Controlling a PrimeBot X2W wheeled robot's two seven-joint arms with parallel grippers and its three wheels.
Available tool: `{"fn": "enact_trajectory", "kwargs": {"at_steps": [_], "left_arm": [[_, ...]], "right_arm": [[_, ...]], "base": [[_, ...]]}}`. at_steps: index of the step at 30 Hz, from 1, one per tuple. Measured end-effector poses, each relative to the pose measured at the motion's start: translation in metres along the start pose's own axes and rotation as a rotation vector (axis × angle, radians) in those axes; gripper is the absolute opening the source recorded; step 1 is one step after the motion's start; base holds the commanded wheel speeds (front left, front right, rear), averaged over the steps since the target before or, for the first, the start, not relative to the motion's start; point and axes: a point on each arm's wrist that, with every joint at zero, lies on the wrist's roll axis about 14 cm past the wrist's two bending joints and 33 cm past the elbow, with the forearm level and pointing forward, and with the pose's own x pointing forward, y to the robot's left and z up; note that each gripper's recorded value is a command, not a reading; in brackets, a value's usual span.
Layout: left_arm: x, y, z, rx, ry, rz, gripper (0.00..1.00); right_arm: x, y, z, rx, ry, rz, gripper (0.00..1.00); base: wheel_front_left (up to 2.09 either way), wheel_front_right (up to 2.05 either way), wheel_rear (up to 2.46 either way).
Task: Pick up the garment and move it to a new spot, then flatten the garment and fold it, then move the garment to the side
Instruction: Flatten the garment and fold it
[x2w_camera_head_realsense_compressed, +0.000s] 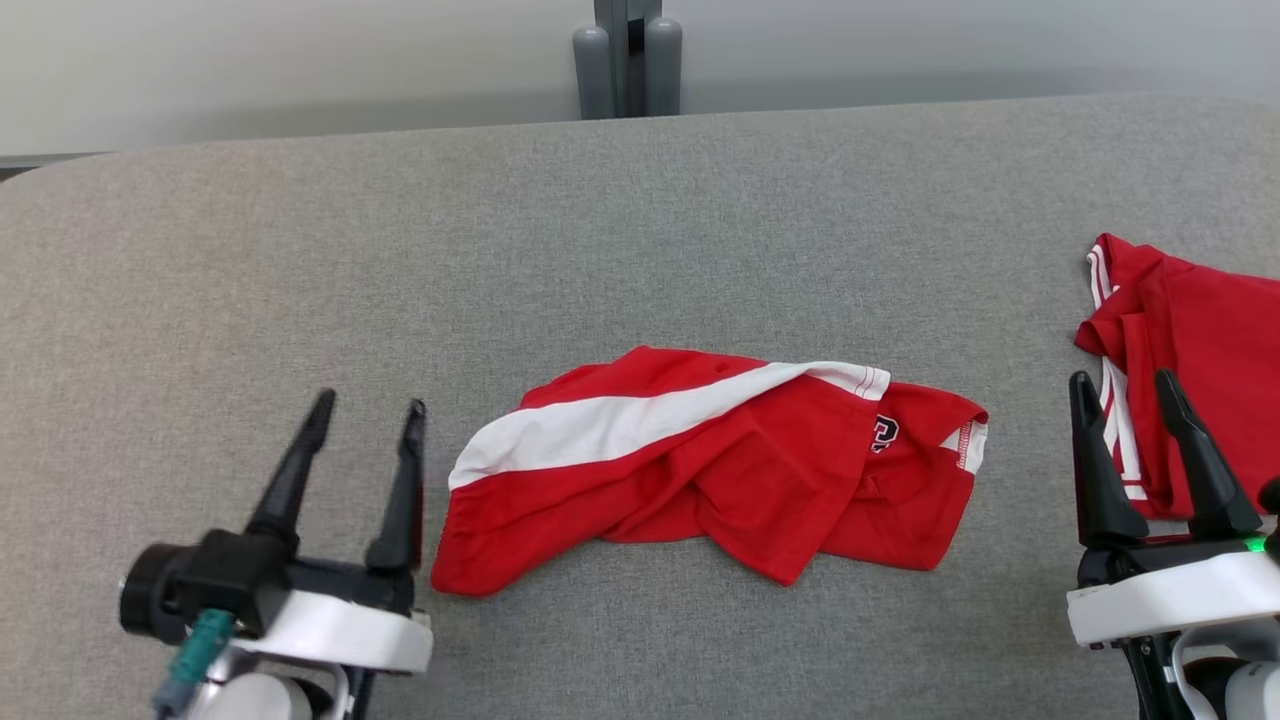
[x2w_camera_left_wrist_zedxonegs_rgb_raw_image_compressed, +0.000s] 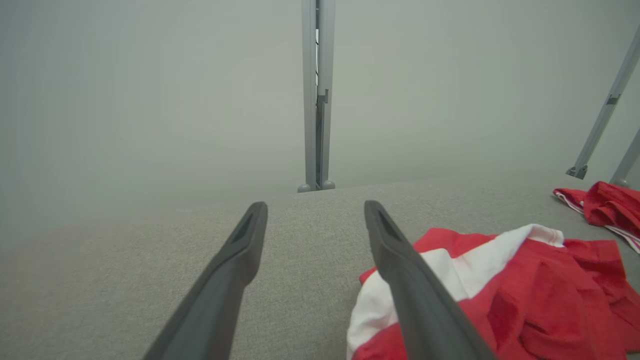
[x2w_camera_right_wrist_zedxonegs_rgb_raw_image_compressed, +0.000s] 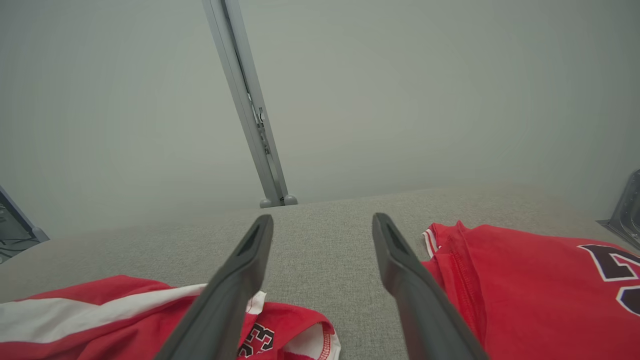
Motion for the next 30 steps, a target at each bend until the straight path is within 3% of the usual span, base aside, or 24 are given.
{"fn": "enact_trajectory", "kwargs": {"at_steps": [5,11,30], "left_arm": [[0.011,0.015,0.033,-0.019,-0.081,0.038,1.00],[0.013,0.025,0.049,-0.015,-0.045,0.036,1.00],[-0.027,0.028,0.035,-0.035,0.015,0.083,1.00]], "right_arm": [[-0.001,0.003,0.007,-0.010,-0.019,0.009,1.00],[-0.008,0.008,0.009,-0.027,-0.013,0.020,1.00],[-0.029,0.013,0.008,-0.046,0.011,0.030,1.00]], "base": [[0.00,0.00,0.00],[0.00,0.00,0.00],[0.00,0.00,0.00]]}}
